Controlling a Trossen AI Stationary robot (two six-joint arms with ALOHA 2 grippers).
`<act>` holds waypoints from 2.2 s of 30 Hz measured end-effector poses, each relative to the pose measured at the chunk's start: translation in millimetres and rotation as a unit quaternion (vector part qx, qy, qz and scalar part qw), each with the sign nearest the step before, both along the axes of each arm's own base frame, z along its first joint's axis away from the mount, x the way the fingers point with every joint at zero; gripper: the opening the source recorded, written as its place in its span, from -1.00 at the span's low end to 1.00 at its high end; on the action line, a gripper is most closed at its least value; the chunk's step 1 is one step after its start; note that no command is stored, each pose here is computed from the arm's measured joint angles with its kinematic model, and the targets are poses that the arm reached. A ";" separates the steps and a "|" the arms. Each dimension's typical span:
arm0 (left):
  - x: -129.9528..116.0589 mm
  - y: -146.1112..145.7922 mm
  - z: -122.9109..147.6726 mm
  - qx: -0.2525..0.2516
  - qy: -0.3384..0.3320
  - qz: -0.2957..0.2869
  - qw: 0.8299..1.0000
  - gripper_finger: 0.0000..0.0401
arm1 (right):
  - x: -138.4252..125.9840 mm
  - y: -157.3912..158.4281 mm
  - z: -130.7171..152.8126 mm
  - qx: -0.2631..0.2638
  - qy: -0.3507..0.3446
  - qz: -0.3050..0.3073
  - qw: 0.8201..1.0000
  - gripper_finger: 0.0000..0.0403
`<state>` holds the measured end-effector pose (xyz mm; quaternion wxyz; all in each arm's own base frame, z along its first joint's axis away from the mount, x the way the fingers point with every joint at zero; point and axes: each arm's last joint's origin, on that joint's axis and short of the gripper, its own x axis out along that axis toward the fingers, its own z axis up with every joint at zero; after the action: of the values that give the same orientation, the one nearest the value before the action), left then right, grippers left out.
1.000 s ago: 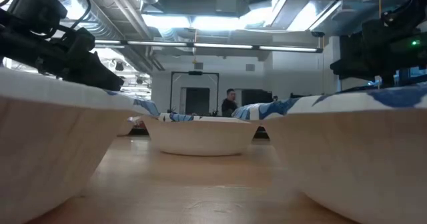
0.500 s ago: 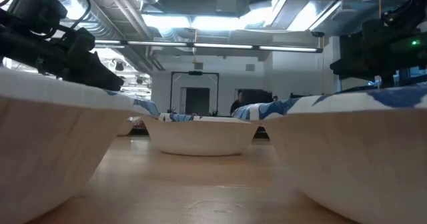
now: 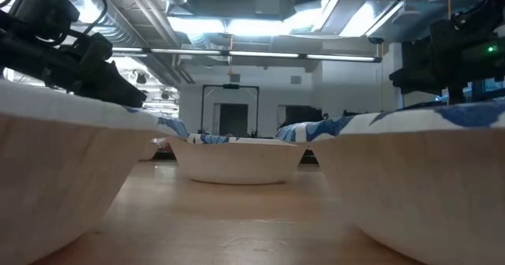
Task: Nest bowls inside each other
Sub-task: Stack the blue patterned bowl on the blue patterned bowl
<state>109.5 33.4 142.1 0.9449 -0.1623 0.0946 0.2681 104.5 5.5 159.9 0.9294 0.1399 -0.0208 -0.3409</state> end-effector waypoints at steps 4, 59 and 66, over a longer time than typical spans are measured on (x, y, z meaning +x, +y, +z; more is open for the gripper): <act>0.0 0.0 0.0 0.000 0.000 0.000 1.000 -0.27 | 0.2 0.0 2.1 -0.007 -0.003 0.001 1.000 -0.34; 0.0 0.0 0.1 0.000 0.000 0.000 1.000 -0.27 | 86.4 43.4 103.4 0.223 0.324 0.235 0.889 0.23; 0.0 0.0 0.0 0.000 0.000 0.000 1.000 -0.27 | 107.5 50.3 74.7 0.238 0.387 0.209 0.866 0.23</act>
<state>109.5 33.4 142.1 0.9449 -0.1625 0.0942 0.2680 212.1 55.8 234.6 0.8509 0.2143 0.4520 -0.1602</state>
